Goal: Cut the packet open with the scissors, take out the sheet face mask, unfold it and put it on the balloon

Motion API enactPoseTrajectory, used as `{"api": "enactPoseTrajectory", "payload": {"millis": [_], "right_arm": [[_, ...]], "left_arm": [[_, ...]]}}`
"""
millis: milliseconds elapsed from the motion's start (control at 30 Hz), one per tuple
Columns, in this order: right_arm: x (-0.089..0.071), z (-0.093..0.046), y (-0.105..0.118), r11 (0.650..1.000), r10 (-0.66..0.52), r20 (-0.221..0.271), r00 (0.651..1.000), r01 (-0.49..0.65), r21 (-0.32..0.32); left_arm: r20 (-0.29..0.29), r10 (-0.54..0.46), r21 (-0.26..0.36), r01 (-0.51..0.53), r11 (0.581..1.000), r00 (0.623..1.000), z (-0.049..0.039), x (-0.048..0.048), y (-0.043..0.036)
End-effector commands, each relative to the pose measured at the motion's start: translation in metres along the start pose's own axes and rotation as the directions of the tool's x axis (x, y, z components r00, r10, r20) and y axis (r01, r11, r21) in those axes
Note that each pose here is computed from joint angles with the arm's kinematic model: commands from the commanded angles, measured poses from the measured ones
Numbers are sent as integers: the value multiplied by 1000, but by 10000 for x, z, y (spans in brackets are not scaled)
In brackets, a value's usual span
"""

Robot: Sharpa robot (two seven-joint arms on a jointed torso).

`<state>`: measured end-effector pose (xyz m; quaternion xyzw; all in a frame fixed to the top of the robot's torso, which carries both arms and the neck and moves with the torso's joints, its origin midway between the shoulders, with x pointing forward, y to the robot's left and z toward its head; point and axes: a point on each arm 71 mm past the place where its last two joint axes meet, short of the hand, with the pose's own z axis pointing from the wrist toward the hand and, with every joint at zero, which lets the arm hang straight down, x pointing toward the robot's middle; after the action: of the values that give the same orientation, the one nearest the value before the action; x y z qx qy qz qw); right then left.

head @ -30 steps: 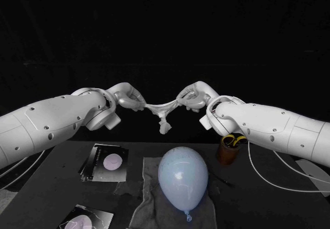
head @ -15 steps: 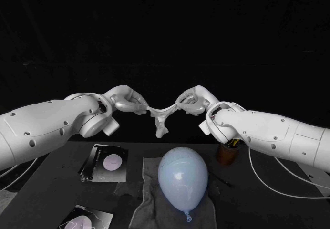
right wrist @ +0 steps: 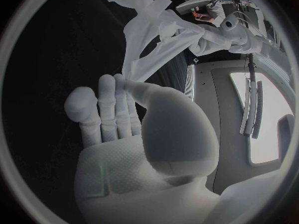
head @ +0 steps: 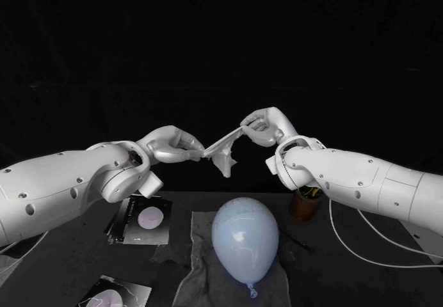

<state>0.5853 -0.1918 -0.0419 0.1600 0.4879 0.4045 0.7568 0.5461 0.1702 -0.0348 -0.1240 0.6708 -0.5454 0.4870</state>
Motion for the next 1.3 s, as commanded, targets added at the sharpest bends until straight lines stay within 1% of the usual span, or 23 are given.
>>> {"api": "enactPoseTrajectory", "payload": {"millis": [33,67,167,333,433,700,800,1000,1300], "right_arm": [[-57,19,-7,1000,9,52,999,-8,-13],[-56,20,-7,1000,9,51,999,-9,-13],[-43,21,-4,1000,14,37,999,-14,-10],[-14,14,18,1000,17,17,1000,-17,-13],[-4,13,24,1000,17,11,1000,-17,-13],[-15,17,42,1000,18,13,1000,-18,-17],[-22,24,72,999,22,17,1000,-22,-24],[-32,37,129,999,28,20,999,-27,-38],[-66,73,156,999,22,31,999,-21,-44]], "left_arm": [[-2,-113,125,113,986,994,-10,19,-78],[-2,-122,129,121,984,993,-9,21,-80],[4,-198,157,195,968,980,8,37,-98],[19,-317,185,308,933,948,35,36,-112],[16,-355,192,345,919,935,43,36,-112],[-28,-403,189,401,896,915,66,83,-124],[-35,-443,184,441,878,896,81,95,-125],[-14,-491,174,485,857,871,93,70,-100],[28,-495,155,486,860,868,109,31,-58]]}}
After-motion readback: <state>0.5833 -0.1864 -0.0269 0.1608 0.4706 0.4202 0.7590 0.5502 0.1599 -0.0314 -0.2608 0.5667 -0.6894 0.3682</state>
